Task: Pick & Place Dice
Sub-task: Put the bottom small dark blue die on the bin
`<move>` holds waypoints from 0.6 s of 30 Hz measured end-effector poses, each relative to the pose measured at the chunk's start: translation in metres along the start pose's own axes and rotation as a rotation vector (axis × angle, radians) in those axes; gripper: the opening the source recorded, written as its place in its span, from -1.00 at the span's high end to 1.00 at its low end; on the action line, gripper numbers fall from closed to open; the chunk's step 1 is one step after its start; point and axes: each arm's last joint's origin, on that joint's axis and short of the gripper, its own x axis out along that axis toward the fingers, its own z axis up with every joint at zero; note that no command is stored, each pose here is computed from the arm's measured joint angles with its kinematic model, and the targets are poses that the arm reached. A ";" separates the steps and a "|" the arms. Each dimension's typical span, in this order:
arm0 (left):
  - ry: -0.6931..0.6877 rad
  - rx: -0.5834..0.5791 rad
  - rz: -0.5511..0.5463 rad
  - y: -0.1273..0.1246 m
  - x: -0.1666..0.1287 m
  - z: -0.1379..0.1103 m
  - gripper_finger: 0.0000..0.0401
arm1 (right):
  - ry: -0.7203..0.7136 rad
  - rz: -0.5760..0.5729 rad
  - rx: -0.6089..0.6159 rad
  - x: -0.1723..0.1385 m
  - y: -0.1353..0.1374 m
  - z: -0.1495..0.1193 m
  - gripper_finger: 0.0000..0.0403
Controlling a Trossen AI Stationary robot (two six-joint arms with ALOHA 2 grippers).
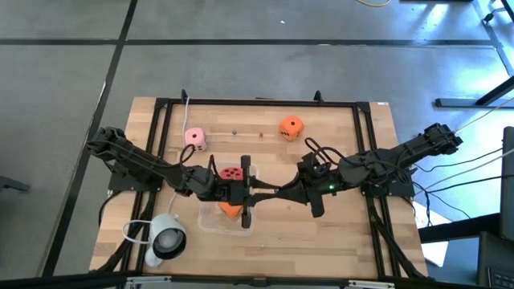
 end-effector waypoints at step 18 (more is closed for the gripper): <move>0.011 -0.022 0.024 -0.001 -0.001 0.001 0.92 | 0.004 -0.005 -0.018 0.000 -0.001 -0.001 0.50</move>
